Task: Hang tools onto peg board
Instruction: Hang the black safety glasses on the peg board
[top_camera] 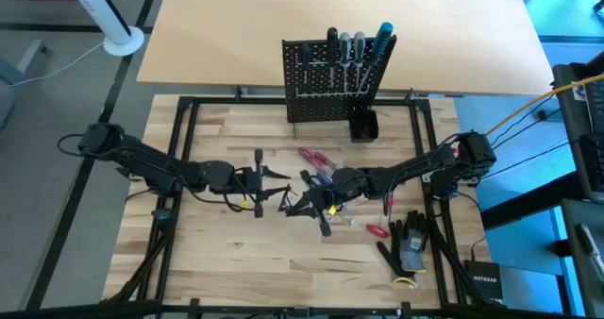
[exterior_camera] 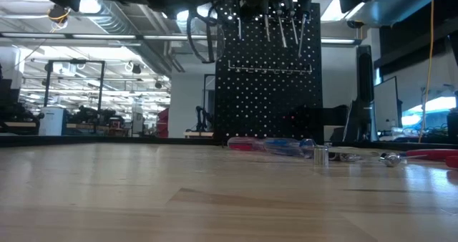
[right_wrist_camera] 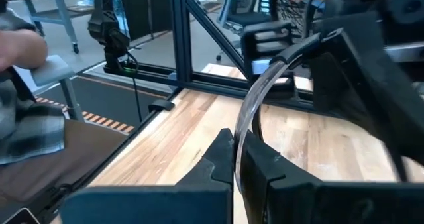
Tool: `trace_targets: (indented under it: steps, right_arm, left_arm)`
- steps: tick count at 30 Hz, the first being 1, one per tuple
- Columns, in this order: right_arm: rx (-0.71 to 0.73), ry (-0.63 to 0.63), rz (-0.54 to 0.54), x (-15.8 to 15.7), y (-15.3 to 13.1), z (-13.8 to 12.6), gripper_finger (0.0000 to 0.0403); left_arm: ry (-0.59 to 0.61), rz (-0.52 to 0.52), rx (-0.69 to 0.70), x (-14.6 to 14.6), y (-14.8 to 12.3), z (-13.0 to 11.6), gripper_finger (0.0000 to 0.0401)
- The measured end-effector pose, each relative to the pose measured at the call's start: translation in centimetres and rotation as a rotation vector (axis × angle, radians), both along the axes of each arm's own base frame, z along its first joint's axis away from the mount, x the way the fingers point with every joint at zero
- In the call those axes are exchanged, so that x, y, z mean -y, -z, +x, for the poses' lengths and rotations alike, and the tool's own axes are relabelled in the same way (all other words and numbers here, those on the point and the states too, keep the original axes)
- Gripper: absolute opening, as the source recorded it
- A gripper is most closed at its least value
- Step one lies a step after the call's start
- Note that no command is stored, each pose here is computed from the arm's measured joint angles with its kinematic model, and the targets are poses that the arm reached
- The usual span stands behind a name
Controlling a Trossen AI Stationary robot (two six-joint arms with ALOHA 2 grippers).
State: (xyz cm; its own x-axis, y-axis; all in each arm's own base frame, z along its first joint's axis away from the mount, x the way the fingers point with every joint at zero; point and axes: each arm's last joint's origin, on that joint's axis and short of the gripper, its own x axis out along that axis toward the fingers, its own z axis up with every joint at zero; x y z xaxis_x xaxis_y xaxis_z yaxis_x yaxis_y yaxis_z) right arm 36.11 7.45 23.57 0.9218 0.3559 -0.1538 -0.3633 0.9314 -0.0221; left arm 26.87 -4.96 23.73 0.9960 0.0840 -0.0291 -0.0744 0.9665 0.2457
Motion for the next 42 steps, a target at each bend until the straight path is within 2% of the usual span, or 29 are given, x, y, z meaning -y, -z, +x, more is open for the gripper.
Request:
trace_targets:
  steps: [6, 11, 16, 22, 26, 31, 35, 42]
  right_arm:
    - [-0.005, 0.017, -0.003, 0.1, 0.1, 0.0, 0.0008]
    - [0.001, 0.039, -0.006, 0.1, -0.2, -0.1, 0.0010]
    - [0.022, 0.121, -0.011, 1.4, -2.4, -1.1, 0.0011]
    - [0.120, 0.277, -0.006, 5.9, -6.0, -2.7, 0.0011]
    - [0.171, 0.402, 0.016, 10.0, -7.6, -3.7, 0.0011]
    - [0.180, 0.485, 0.061, 14.8, -8.0, -4.7, 0.0012]
    - [0.181, 0.561, 0.088, 17.8, -8.0, -5.6, 0.0012]
    - [0.274, 0.615, 0.105, 20.2, -8.8, -6.6, 0.0012]
  left_arm:
    - [-0.005, 0.033, -0.013, 0.0, 0.0, -0.1, 0.0107]
    - [-0.116, 0.094, -0.039, -0.5, -1.1, -1.4, 0.0107]
    - [-0.229, 0.106, -0.139, -1.5, -2.1, -3.9, 0.0107]
    - [-0.291, 0.018, -0.265, -2.7, -1.3, -6.4, 0.0107]
    - [-0.303, -0.011, -0.287, -2.9, 0.1, -7.2, 0.0107]
    - [-0.304, -0.033, -0.273, -3.0, 2.2, -7.6, 0.0107]
    - [-0.303, -0.038, -0.259, -3.0, 2.8, -7.8, 0.0107]
    - [-0.299, -0.038, -0.223, -3.0, 2.5, -7.7, 0.0107]
